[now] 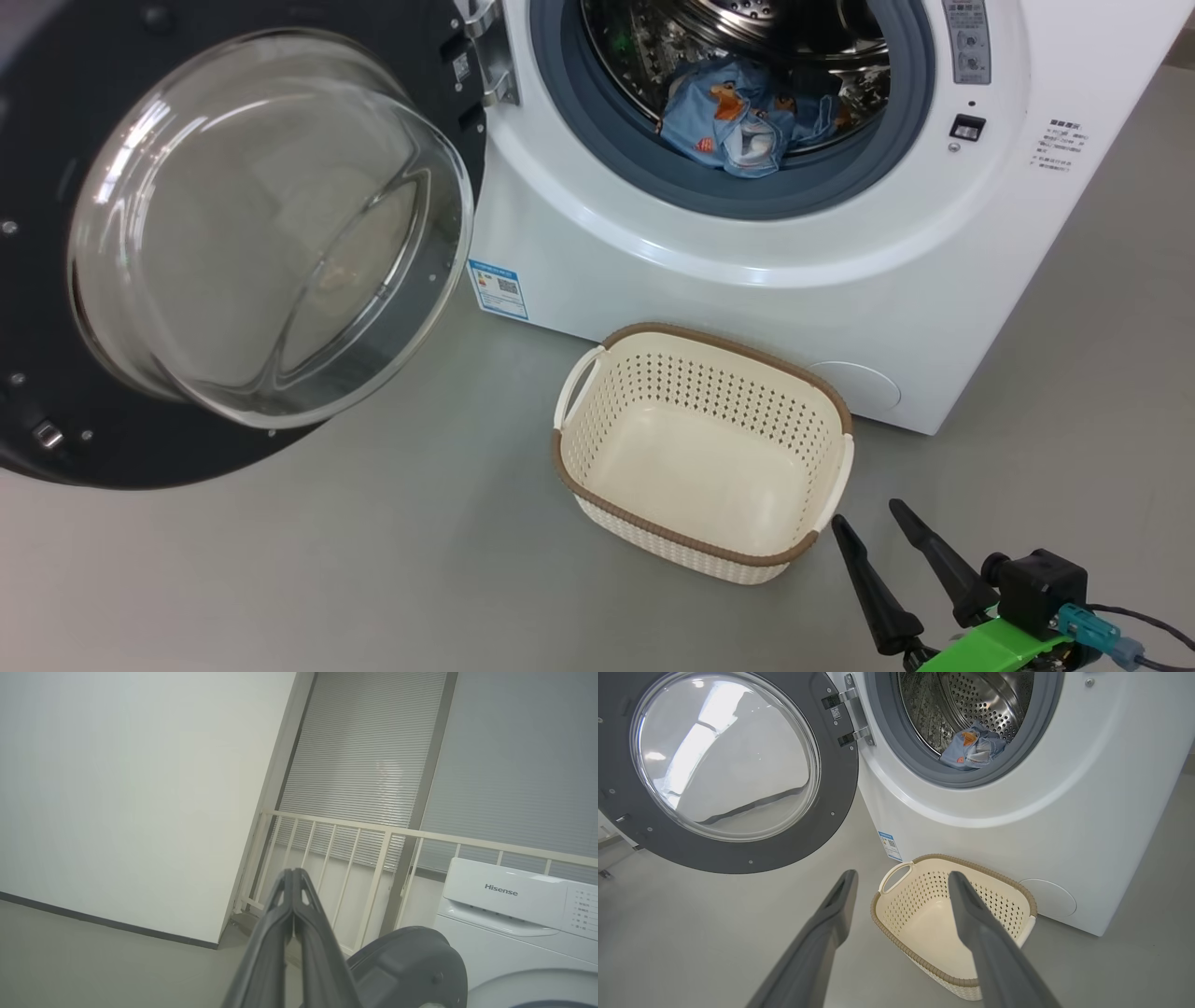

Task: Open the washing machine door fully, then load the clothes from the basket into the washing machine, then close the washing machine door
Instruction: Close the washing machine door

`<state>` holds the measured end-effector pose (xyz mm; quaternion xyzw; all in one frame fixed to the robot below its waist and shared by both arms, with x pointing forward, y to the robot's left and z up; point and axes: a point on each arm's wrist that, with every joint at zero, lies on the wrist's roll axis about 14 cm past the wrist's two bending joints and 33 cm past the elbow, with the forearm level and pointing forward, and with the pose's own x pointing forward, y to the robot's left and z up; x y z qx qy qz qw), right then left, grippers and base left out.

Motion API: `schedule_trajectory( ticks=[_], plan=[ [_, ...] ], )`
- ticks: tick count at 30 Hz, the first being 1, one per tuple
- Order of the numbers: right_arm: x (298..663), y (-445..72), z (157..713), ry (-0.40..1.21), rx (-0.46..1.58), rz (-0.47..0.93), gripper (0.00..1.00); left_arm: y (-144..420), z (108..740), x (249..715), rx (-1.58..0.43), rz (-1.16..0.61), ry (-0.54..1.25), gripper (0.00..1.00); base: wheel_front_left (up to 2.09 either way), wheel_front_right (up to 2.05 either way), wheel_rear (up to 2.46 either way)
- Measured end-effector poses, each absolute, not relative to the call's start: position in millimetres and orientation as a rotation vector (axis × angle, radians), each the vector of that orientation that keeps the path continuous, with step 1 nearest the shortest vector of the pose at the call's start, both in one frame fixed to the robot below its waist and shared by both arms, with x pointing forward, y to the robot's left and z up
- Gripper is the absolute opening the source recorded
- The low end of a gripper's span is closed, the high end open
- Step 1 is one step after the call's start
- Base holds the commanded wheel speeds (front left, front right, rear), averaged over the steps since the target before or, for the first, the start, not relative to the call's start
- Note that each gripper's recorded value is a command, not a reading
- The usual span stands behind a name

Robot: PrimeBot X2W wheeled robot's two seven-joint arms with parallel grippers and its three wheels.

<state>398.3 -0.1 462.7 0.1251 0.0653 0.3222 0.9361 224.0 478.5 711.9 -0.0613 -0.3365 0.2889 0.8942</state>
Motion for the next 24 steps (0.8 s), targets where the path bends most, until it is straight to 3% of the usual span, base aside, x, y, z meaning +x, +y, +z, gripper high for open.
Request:
schedule_trajectory(
  ticks=[5, 12, 17, 24],
  plan=[
    [400, -5, 459, 0.140, 0.258, 0.644, 1.00, 513, 704, 238, -0.259, 0.641, -0.658, 0.00, 0.00, 0.00, 0.00],
    [403, -8, 449, 0.162, 0.258, 0.638, 1.00, 538, 673, 275, -0.502, 0.644, -0.459, 0.00, 0.00, 0.00, 0.00],
    [407, -9, 441, 0.179, 0.260, 0.634, 1.00, 538, 651, 302, -0.660, 0.601, -0.293, 0.00, 0.00, 0.00, 0.00],
    [417, -16, 435, 0.185, 0.260, 0.615, 1.00, 518, 607, 333, -0.735, 0.533, -0.023, 0.00, 0.00, 0.00, 0.00]
  ],
)
